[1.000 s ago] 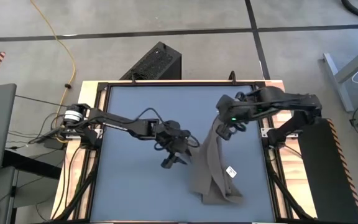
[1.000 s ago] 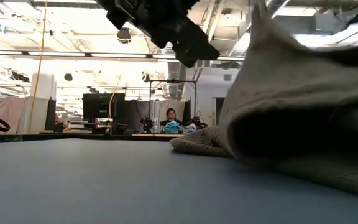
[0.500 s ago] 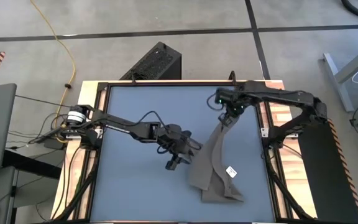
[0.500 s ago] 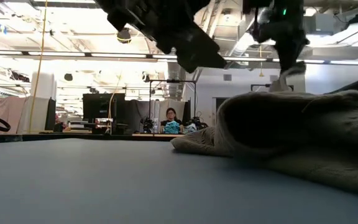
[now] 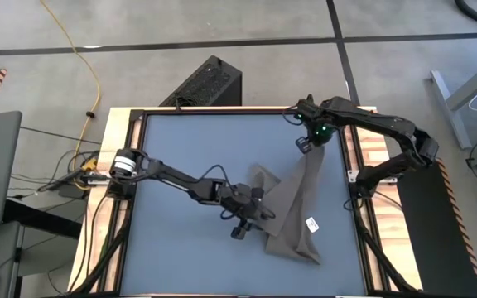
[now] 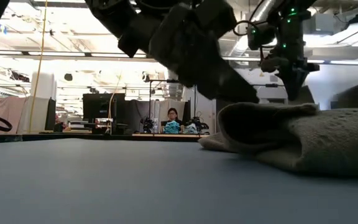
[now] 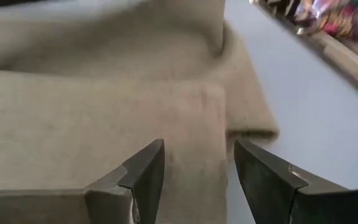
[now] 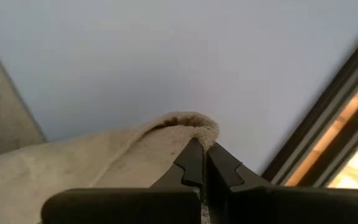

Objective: Roll towel
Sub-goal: Roll the grey towel

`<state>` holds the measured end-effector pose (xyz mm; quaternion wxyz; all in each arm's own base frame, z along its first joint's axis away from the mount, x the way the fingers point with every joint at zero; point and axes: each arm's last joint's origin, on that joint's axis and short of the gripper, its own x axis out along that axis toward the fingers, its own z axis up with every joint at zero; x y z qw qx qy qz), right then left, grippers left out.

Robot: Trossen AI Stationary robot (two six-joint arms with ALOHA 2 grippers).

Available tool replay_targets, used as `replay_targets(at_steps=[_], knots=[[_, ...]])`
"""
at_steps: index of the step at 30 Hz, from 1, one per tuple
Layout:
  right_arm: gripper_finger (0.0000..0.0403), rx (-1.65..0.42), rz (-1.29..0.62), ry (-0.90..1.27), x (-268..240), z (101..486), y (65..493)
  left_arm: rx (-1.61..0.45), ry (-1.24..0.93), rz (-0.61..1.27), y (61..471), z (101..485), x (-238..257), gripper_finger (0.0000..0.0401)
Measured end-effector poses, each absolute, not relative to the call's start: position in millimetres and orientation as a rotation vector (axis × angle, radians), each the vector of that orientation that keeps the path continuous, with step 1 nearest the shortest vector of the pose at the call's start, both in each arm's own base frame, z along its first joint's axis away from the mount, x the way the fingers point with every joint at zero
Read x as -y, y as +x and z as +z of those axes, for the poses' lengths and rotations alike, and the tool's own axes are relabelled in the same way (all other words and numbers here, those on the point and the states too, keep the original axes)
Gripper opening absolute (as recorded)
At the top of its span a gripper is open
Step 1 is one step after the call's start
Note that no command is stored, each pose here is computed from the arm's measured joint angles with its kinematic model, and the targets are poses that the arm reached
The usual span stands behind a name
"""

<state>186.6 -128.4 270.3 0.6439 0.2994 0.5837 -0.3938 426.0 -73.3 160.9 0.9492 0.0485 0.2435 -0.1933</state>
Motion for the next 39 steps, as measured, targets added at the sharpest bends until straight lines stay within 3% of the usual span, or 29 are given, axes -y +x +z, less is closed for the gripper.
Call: replay_targets(at_steps=[23, 27, 33, 39], knots=[[0.0021, -1.334, -0.864, 0.692, 128.5, 270.0, 186.7, -0.601, 0.304, -0.281, 421.4, 150.1, 85.6, 0.0179], [0.0021, -1.331, -0.867, 0.694, 128.5, 270.1, 186.8, -0.602, 0.317, -0.222, 421.7, 150.5, 85.3, 0.0140], [0.0021, -1.330, -0.841, 0.717, 127.8, 270.0, 187.2, -0.601, 0.226, -0.232, 422.2, 151.6, 83.6, 0.0017], [0.0021, -1.327, -0.765, 0.743, 126.1, 277.2, 188.6, -0.524, 0.134, -0.191, 419.5, 185.3, 68.9, 0.0002]])
